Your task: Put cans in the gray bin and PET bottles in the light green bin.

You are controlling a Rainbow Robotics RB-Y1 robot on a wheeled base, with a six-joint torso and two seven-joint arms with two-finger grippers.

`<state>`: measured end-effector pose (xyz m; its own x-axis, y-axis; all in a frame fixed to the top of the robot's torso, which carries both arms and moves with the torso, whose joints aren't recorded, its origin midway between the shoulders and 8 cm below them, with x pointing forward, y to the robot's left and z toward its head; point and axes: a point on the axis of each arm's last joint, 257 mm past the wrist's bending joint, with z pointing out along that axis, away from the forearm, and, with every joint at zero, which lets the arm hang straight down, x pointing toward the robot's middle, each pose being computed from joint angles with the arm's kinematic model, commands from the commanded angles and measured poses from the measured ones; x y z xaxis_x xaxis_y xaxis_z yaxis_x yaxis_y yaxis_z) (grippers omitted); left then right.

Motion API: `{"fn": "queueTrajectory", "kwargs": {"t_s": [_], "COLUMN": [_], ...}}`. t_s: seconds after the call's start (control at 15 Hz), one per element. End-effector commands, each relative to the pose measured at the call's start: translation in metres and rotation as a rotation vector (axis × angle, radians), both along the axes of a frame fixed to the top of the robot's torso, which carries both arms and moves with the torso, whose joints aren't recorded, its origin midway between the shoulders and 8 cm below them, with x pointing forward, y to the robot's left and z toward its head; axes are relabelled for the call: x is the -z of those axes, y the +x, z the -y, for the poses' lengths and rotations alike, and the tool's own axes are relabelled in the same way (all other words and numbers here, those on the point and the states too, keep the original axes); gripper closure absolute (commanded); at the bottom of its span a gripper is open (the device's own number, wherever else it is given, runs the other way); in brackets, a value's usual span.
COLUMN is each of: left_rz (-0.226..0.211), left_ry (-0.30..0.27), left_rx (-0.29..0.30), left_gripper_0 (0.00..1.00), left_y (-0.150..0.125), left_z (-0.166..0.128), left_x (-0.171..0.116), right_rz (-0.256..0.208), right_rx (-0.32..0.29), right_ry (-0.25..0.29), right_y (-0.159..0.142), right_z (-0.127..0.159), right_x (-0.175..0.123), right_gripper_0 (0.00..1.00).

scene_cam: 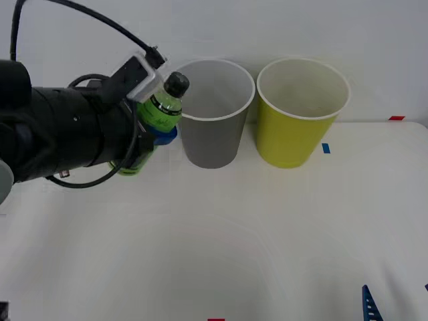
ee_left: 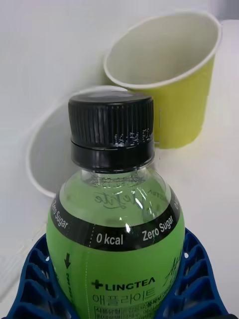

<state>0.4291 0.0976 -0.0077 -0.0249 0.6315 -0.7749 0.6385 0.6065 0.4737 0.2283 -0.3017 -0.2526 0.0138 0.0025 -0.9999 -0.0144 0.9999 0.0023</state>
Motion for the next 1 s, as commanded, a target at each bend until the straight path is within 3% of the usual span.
{"fn": "queueTrajectory", "kwargs": {"t_s": [0.07, 0.27, 0.53, 0.73, 1.0], "left_rz": [0.031, 0.045, 0.018, -0.003, -0.023], "left_ry": [-0.052, -0.065, -0.163, -0.249, -0.346], "left_rx": [-0.038, -0.049, -0.070, -0.037, 0.054], "left_gripper_0": [1.00, 1.00, 1.00, 1.00, 1.00], "left_y": [0.018, 0.038, 0.046, 0.042, 0.065], "left_z": [-0.001, 0.009, 0.056, 0.098, 0.154], "left_x": [-0.035, -0.064, -0.112, -0.130, -0.147], "right_rz": [0.000, 0.000, 0.000, 0.000, 0.000], "right_rx": [0.000, 0.000, 0.000, 0.000, 0.000], "right_ry": [0.000, 0.000, 0.000, 0.000, 0.000], "right_y": [0.000, 0.000, 0.000, 0.000, 0.000], "right_z": [0.000, 0.000, 0.000, 0.000, 0.000], "right_x": [0.000, 0.000, 0.000, 0.000, 0.000], "right_gripper_0": [0.00, 0.00, 0.00, 0.00, 0.00]}}
